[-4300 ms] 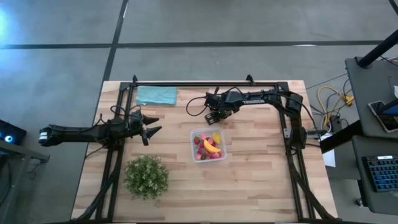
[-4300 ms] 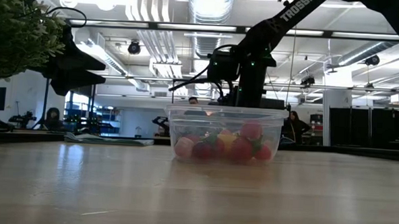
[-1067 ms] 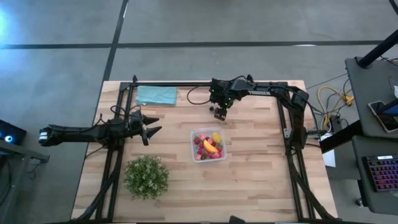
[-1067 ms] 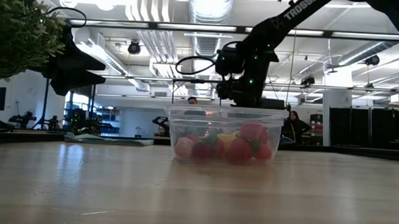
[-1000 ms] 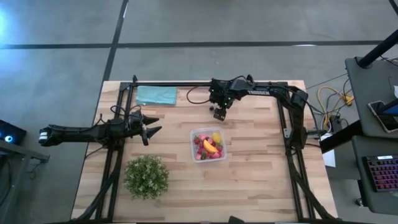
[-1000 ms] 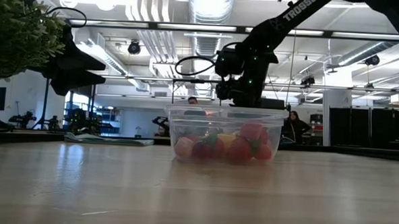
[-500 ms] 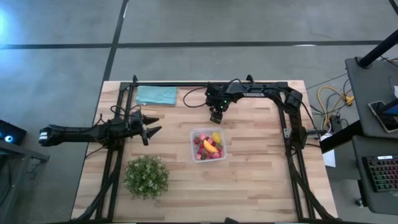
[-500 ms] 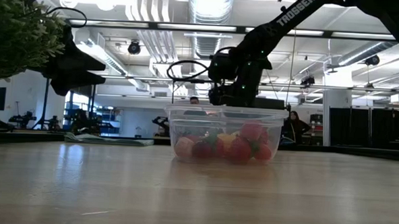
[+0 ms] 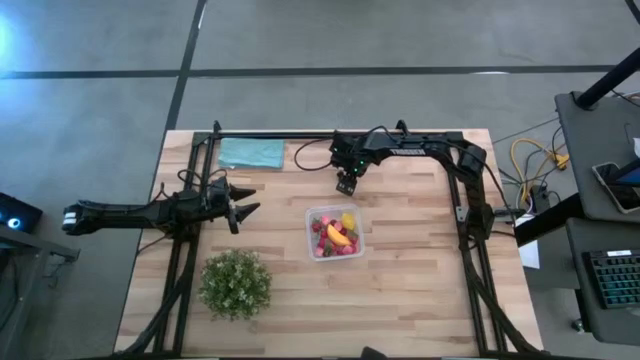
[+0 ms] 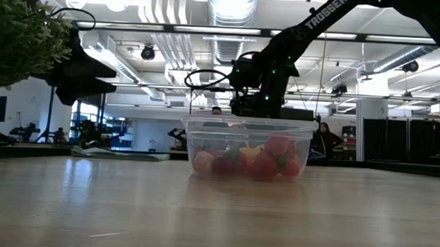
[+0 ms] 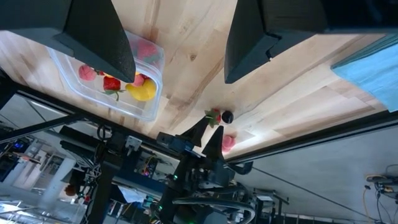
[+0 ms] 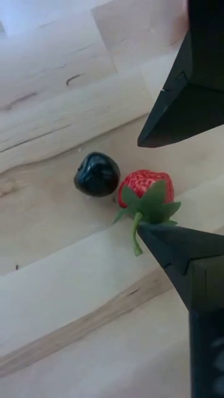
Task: Pick and placing Produce into tupperware
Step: Put the strawberry into the transparent container
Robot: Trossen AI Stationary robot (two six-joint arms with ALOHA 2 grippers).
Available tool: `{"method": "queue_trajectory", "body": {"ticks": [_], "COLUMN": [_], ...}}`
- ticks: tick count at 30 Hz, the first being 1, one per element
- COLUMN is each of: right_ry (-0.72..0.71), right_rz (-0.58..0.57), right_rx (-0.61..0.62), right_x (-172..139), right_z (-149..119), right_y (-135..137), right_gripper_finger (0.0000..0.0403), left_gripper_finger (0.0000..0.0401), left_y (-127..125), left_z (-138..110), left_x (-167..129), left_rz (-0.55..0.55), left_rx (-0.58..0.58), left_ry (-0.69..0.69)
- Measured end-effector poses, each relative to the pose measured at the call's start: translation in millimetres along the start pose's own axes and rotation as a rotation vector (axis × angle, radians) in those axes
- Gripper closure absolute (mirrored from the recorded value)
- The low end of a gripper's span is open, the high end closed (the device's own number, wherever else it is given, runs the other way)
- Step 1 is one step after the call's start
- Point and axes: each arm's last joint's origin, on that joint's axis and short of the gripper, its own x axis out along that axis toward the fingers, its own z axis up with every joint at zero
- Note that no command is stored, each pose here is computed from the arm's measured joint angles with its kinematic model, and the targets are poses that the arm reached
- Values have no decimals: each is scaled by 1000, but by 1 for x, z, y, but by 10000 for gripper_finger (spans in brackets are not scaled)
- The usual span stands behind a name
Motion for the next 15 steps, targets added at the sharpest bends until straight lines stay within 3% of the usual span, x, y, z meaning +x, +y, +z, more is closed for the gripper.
{"method": "queue_trajectory", "body": {"ticks": [15], "right_ry": [53], "right_rz": [-5], "right_rx": [143], "right_x": [20], "right_z": [-3], "right_y": [2], "right_gripper_finger": [196], "left_gripper_finger": [168], "left_y": [0], "left_z": [0], "left_x": [0], "left_rz": [0], "left_rx": [0], "left_ry": [0]}}
